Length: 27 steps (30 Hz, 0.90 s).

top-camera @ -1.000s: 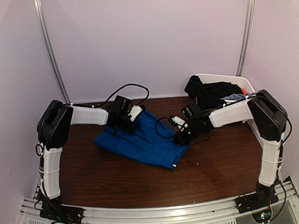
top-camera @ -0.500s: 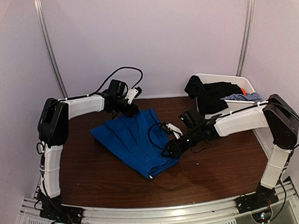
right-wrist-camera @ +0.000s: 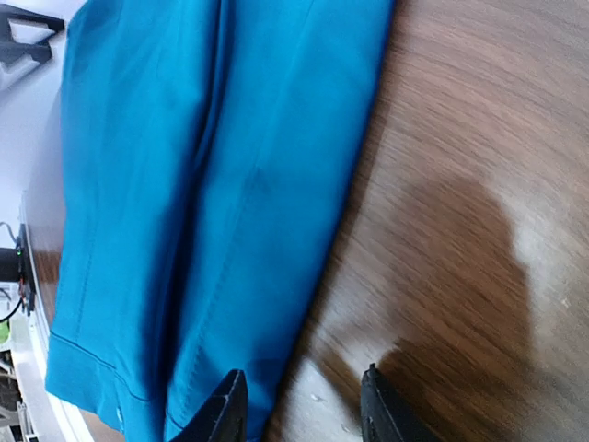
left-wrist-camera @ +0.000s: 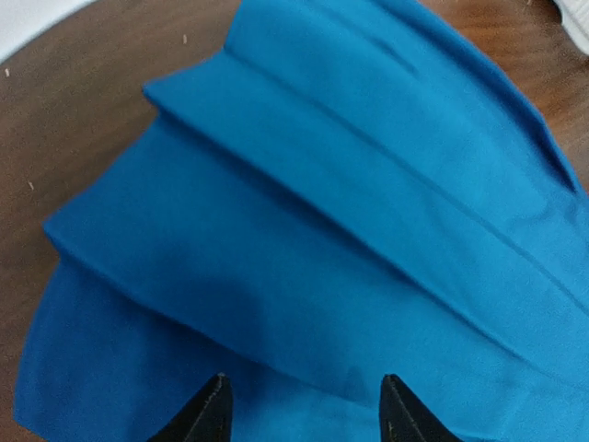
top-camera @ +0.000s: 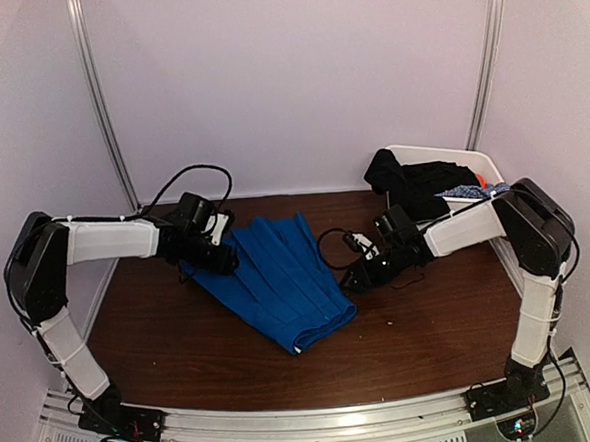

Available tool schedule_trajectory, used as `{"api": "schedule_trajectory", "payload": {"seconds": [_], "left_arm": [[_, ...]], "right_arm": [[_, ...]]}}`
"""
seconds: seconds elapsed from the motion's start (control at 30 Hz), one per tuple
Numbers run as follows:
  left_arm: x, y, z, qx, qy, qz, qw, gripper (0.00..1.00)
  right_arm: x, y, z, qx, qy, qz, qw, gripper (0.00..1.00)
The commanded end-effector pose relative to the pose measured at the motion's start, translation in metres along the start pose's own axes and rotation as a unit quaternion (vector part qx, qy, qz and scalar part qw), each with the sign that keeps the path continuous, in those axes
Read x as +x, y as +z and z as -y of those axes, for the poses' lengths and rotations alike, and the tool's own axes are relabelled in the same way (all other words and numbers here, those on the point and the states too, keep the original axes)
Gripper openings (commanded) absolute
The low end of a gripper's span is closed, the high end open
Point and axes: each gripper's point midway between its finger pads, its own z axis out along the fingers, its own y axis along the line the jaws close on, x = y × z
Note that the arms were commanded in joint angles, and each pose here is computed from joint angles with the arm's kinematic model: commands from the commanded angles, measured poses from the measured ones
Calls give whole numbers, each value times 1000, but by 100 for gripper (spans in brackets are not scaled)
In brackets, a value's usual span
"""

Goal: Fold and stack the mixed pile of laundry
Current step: Rotate the rectangle-folded skirt at the center of the board, then adjust the rectangle-folded skirt at the center of the board.

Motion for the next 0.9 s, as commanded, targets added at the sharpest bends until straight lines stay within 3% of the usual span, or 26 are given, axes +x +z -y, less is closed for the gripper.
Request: {"api": "schedule_trajectory", "payload": {"seconds": [0.0, 0.2, 0.33, 0.43, 0.53, 0.63, 0.77, 0.87], "left_arm": [[38, 18, -3, -5, -38, -36, 999, 54], [36, 50, -33, -59, -35, -56, 996, 47], [6, 68, -61, -77, -32, -44, 996, 44], [-27, 56, -75, -94, -26, -25, 995, 48], [-56, 19, -50, -61, -6, 27, 998, 52], [-56, -10, -4, -38, 35, 44, 998, 55], [-33, -13, 59, 14, 54, 36, 998, 56], [-19, -6, 85, 25, 60, 29, 997, 56]], "right_arm": [[5, 16, -20, -41, -4, -9, 999, 38], [49, 38, -72, -97, -8, -35, 995, 33], [72, 44, -117, -138, -17, -40, 989, 34], [78, 36, -134, -152, -24, -37, 987, 39], [63, 18, -118, -132, -7, -3, 991, 45], [37, 2, -91, -118, 35, 49, 991, 47], [-3, -7, -73, -136, 85, 108, 981, 47], [-20, 0, -70, -151, 118, 124, 974, 50]]}}
